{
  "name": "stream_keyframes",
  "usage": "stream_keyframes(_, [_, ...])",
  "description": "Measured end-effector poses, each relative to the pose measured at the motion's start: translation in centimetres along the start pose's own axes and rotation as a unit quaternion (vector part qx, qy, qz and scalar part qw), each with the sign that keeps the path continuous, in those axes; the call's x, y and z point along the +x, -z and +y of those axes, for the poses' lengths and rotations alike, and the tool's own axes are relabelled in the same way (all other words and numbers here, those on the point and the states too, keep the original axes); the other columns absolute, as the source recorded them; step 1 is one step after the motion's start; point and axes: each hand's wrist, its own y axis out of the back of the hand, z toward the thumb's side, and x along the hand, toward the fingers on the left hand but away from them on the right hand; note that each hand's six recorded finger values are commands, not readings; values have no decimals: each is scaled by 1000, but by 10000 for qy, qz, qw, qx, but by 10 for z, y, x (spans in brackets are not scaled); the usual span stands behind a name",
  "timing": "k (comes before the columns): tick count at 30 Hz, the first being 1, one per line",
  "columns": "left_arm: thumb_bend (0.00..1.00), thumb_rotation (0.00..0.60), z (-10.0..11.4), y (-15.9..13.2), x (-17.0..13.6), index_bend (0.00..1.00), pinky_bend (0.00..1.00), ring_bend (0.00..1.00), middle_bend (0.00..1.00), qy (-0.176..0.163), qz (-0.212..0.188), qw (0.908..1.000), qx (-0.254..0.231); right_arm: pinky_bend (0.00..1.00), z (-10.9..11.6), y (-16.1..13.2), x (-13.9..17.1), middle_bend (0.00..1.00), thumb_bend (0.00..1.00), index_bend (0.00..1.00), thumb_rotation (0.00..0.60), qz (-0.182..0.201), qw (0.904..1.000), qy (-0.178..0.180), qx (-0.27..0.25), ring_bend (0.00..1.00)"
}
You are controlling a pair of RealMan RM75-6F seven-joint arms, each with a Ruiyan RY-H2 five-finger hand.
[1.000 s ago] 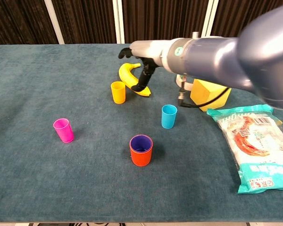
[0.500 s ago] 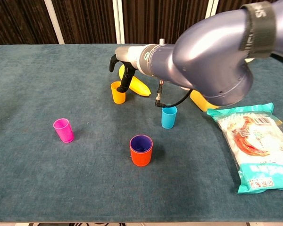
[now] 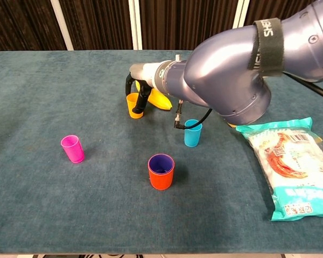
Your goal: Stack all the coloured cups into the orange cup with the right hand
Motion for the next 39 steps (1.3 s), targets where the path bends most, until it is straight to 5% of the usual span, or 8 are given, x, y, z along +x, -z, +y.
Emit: stream_keyframes(39, [0,600,-2,-2,-1,0,52,0,0,40,-23,10000,-7,36,15,3,10,0,431,483,600,115,9995,199,-229,0])
